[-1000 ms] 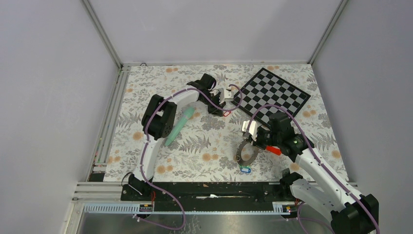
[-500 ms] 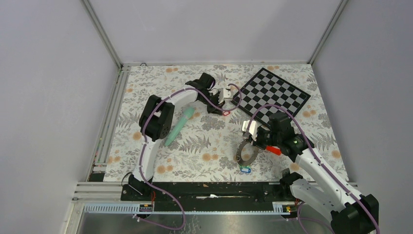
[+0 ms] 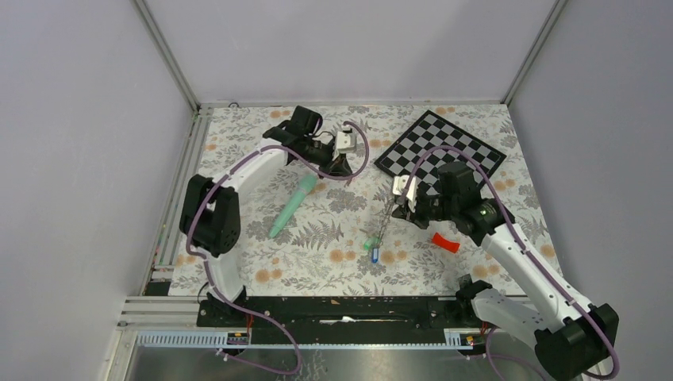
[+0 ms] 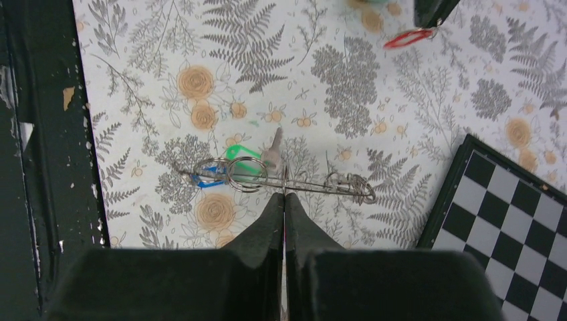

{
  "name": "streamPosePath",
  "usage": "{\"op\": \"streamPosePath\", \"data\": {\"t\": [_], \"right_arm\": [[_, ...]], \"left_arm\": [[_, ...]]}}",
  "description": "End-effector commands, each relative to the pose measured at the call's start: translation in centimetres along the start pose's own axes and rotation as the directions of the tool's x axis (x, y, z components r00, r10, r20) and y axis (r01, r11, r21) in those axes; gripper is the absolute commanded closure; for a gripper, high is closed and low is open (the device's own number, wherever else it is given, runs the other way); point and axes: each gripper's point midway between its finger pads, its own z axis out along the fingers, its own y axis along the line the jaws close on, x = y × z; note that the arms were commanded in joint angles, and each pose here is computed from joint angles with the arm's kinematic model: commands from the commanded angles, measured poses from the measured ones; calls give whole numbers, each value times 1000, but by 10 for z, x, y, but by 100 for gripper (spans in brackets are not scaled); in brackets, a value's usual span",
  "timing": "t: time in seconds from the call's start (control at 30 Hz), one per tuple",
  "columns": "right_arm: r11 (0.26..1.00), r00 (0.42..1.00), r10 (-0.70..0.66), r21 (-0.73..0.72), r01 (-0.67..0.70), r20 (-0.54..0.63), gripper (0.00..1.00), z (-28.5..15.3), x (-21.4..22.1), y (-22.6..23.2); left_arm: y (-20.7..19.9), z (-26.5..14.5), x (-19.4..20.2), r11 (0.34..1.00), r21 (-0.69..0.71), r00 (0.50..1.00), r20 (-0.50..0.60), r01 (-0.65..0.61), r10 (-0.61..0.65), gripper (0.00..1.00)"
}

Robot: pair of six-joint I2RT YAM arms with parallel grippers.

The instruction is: Put the keys on the keyring

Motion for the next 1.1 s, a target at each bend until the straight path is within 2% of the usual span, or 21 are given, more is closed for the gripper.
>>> {"op": "streamPosePath", "data": {"t": [0.0,0.1,0.2,0.4,0.63,1.07], "right_arm": [[998,994,-41,-43,46,98,100,-1,-41,-4],[995,988,-80,-55,88,128,100,4,-54,-6],[990,979,-100,-85,117,175,100,9,-65,-5],[972,961,-67,-199,124,269,100,15,-78,12],[953,948,-22,-281,116,319,100,16,-81,28],[951,953,7,-297,87,302,100,23,-66,34]], "left_arm": [[-34,-21,-49,995,45,987,135,-93,86,100],[-54,-32,-68,994,35,980,172,-107,100,100],[-71,-31,-83,984,-27,966,188,-175,177,100],[-93,-34,-106,970,-61,945,220,-235,243,100],[-116,-18,-95,922,2,916,115,-388,385,100],[-135,-9,-93,879,38,879,47,-475,474,100]]}}
